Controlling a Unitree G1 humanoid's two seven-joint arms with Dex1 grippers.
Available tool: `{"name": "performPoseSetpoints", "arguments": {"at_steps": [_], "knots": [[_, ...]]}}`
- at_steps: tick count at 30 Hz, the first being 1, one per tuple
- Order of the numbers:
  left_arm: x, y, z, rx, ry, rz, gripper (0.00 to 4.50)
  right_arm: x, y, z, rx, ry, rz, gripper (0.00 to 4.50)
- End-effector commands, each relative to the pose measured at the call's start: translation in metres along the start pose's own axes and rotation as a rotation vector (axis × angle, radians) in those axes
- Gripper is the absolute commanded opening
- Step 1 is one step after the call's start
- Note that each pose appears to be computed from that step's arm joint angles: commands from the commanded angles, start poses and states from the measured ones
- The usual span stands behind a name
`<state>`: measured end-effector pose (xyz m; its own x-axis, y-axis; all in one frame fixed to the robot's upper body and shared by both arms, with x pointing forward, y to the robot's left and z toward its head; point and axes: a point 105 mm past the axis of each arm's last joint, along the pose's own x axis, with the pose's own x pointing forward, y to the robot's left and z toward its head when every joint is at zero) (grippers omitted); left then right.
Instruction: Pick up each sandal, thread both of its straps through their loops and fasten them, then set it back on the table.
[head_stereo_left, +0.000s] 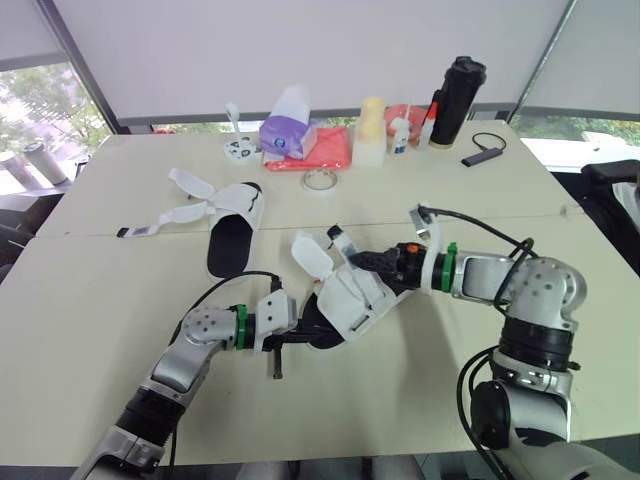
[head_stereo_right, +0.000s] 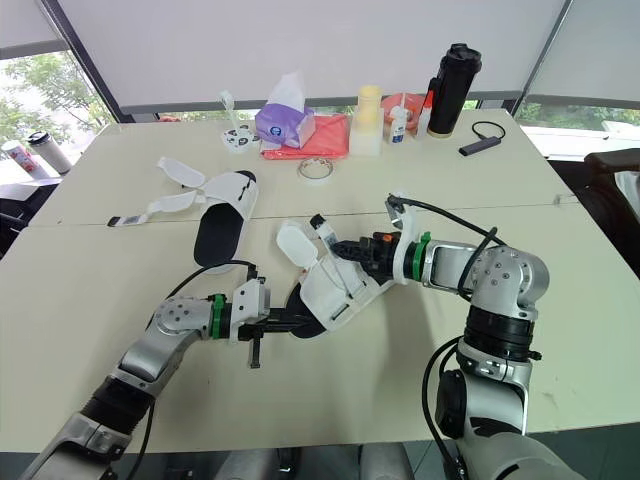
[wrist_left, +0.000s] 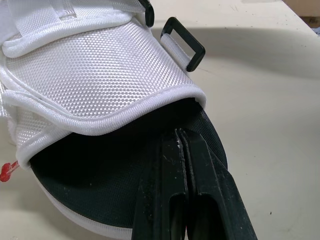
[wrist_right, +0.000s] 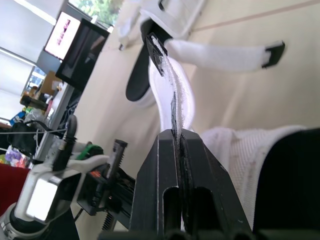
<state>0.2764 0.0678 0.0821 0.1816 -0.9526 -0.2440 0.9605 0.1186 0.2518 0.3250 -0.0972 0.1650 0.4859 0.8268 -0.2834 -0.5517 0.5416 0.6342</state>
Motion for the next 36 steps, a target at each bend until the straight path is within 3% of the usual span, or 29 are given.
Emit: {"name": "performPoseSetpoints", "arguments": {"at_steps": [1, 21, 31, 36], "knots": [[-0.001, -0.006, -0.007, -0.014, 0.026, -0.007, 0.00, 0.003, 0.009, 0.011, -0.061, -0.003, 0.026, 0.04], [0.001, -0.009, -0.006, -0.023, 0.021, 0.007, 0.00, 0.017, -0.002, 0.010, -0.133, 0.114, 0.029, 0.04], [0.002, -0.012, -0.005, -0.030, 0.019, 0.007, 0.00, 0.021, -0.011, 0.022, -0.086, 0.073, 0.000, 0.04], [0.002, -0.014, -0.006, -0.034, 0.017, 0.005, 0.00, 0.019, -0.009, 0.027, -0.088, 0.059, 0.010, 2.25]]}}
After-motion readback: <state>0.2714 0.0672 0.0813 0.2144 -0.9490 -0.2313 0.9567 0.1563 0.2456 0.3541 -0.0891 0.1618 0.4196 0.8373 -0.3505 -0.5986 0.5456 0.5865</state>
